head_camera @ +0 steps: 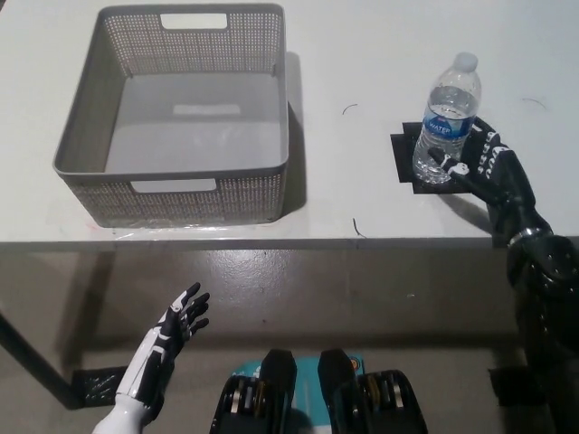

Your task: Use the right hand to pick up a water botttle and place it into a container on the left side

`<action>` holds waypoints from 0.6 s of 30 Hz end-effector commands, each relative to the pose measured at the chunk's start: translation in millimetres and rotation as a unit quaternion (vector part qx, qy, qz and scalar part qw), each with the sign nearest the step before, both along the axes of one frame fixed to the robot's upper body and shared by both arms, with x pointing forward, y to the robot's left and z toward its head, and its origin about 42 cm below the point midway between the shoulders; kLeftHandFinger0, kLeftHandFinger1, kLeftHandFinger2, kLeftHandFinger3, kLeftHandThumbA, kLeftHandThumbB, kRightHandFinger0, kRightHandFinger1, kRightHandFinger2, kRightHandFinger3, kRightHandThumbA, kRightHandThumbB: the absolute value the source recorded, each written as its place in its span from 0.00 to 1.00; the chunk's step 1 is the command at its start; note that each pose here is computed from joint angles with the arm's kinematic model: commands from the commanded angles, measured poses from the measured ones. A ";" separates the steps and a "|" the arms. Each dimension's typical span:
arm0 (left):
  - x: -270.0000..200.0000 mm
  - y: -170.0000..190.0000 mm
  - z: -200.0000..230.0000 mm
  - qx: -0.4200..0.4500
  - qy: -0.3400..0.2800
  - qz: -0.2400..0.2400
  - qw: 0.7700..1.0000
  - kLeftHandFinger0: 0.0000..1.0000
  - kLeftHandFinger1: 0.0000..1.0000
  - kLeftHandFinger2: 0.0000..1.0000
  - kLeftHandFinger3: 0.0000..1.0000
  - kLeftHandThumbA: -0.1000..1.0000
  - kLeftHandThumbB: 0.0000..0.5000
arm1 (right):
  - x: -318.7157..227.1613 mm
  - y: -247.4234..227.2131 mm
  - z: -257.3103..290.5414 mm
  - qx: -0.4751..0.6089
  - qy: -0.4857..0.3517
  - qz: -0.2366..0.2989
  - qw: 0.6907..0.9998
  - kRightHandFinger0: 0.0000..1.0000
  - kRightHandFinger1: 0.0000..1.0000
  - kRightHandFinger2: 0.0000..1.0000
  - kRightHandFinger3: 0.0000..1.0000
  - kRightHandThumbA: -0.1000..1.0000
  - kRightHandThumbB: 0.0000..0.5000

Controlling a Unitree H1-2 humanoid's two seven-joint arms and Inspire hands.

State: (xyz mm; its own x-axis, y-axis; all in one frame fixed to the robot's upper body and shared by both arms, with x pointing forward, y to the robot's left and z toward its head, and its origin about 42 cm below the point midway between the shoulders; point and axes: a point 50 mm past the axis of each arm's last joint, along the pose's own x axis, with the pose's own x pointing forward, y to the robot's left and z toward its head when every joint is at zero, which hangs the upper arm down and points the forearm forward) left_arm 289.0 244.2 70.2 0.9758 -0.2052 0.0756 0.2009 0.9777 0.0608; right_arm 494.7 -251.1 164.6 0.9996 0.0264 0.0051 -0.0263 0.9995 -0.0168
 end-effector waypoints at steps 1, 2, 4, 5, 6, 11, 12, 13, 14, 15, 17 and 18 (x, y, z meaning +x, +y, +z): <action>1.9 3.4 9.8 0.004 -0.030 -0.009 1.000 1.00 1.00 1.00 1.00 1.00 0.35 | 24.6 1.2 38.4 -0.002 -0.053 -0.009 0.999 1.00 1.00 1.00 1.00 1.00 0.90; 2.0 3.3 11.0 0.003 -0.028 -0.008 1.000 1.00 1.00 1.00 1.00 1.00 0.34 | 28.2 3.1 39.8 0.002 -0.053 -0.008 0.999 1.00 1.00 1.00 1.00 1.00 0.91; 2.6 3.5 11.0 0.007 -0.029 -0.009 1.000 1.00 1.00 1.00 1.00 1.00 0.34 | 38.4 9.6 45.6 0.010 -0.045 0.010 0.999 1.00 1.00 1.00 1.00 1.00 1.00; 2.2 4.0 10.7 0.007 -0.029 -0.009 1.000 1.00 1.00 1.00 1.00 1.00 0.34 | 40.2 11.4 46.7 0.008 -0.041 0.011 0.999 1.00 1.00 1.00 1.00 1.00 1.00; 2.1 3.2 9.8 0.005 -0.030 -0.010 1.000 1.00 1.00 1.00 1.00 1.00 0.34 | 48.0 17.4 55.5 -0.011 -0.038 0.010 0.999 1.00 1.00 1.00 1.00 1.00 1.00; 5.1 1.2 10.6 -0.005 -0.031 -0.016 0.999 1.00 1.00 1.00 1.00 1.00 0.35 | 78.7 39.6 96.6 -0.047 -0.046 -0.019 0.998 1.00 1.00 1.00 1.00 0.87 1.00; 6.1 0.9 11.0 0.000 -0.031 -0.015 0.999 1.00 1.00 1.00 1.00 1.00 0.35 | 82.1 44.3 105.7 -0.058 -0.059 -0.048 0.995 1.00 1.00 1.00 1.00 0.68 1.00; 7.1 0.2 12.1 0.001 -0.031 -0.015 0.999 1.00 1.00 1.00 1.00 1.00 0.34 | 86.0 50.9 118.2 -0.066 -0.069 -0.079 0.992 0.62 0.64 0.77 1.00 0.49 0.95; 8.0 -0.4 13.8 0.005 -0.033 -0.014 0.999 1.00 1.00 1.00 1.00 1.00 0.33 | 89.1 58.6 131.0 -0.065 -0.082 -0.108 0.989 0.07 0.19 0.36 0.46 0.17 0.75; 7.9 -0.2 14.2 0.003 -0.033 -0.014 0.999 1.00 1.00 1.00 1.00 1.00 0.32 | 90.4 64.6 137.9 -0.067 -0.089 -0.122 0.986 0.00 0.03 0.24 0.18 0.01 0.56; 7.4 0.0 14.6 0.001 -0.032 -0.015 0.999 1.00 1.00 1.00 1.00 1.00 0.33 | 91.7 72.6 145.9 -0.060 -0.101 -0.127 0.985 0.00 0.02 0.35 0.21 0.00 0.38; 6.5 0.3 14.5 -0.001 -0.029 -0.016 0.999 1.00 1.00 1.00 1.00 1.00 0.34 | 91.6 74.7 146.4 -0.059 -0.103 -0.127 0.985 0.00 0.04 0.42 0.32 0.00 0.31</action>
State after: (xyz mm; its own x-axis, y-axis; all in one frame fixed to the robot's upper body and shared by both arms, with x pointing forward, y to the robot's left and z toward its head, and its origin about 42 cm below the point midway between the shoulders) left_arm 289.4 243.1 70.0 0.9746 -0.2115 0.0732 0.2073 0.9764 0.0610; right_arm 562.1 -207.3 216.4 0.9959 -0.0502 -0.0746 0.0420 0.9933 -0.1078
